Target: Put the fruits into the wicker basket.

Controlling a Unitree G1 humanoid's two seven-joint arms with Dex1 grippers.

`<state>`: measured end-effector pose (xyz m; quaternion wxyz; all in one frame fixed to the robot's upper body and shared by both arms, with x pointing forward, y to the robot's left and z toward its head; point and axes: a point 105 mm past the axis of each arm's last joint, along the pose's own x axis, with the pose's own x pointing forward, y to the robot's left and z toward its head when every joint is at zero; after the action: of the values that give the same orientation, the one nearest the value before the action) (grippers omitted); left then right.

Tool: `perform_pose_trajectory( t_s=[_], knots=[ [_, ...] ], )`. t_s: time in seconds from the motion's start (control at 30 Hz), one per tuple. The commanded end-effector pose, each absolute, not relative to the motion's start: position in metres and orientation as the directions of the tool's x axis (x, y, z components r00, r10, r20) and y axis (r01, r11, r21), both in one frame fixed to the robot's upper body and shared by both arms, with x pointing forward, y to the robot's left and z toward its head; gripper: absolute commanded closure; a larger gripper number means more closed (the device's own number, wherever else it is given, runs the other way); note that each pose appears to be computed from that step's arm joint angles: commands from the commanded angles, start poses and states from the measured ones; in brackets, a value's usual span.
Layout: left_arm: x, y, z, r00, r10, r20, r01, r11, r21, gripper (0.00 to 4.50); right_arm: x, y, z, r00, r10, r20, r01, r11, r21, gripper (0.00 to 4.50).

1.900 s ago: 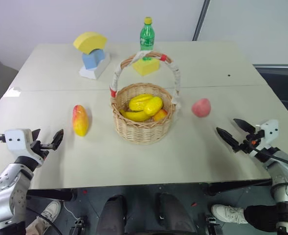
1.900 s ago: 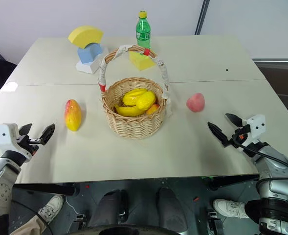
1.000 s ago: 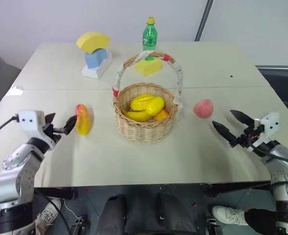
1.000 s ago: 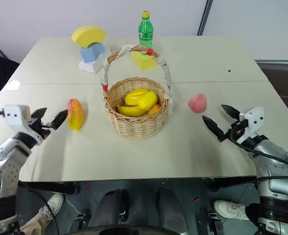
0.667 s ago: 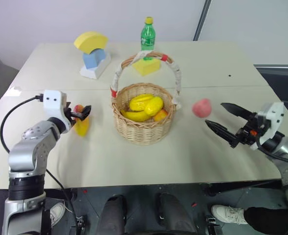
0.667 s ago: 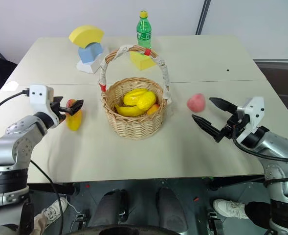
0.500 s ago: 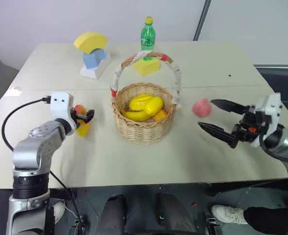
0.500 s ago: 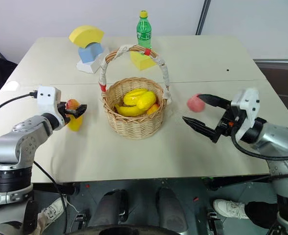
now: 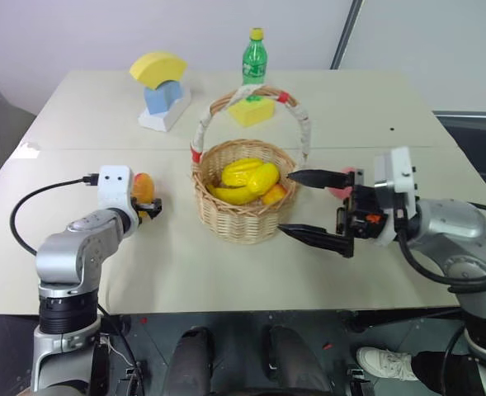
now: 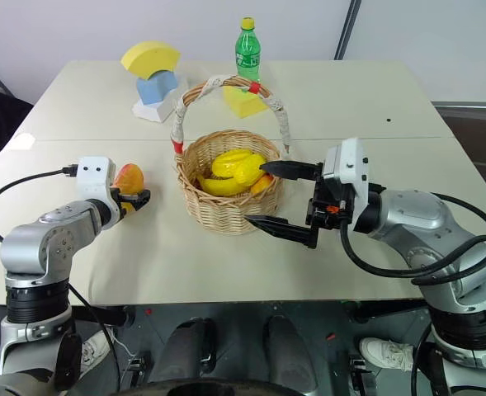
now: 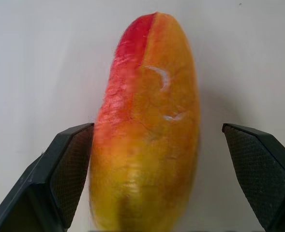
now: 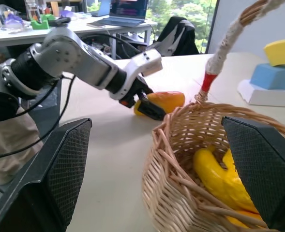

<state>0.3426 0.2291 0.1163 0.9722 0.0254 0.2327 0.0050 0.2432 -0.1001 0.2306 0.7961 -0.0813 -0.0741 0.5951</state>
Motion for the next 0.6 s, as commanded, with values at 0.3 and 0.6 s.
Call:
perform_pose_trajectory(
  t_s=[0.3, 0.6],
  knots=[
    [0.344, 0.254, 0.156, 0.958, 0.035, -0.284, 0.014, 0.986, 0.167, 2.26, 0.236, -0.09, 0.24, 0.259, 0.964, 0.068, -0.929, 0.267, -0.255, 0.0],
    [0.271, 0.138, 0.237, 0.665, -0.744, 0.062, 0.741, 0.668, 0.065, 2.26, 0.261, -0.134, 0.227, 0.425, 0.905, 0.02, -0.876, 0.417, -0.242, 0.0]
  ],
)
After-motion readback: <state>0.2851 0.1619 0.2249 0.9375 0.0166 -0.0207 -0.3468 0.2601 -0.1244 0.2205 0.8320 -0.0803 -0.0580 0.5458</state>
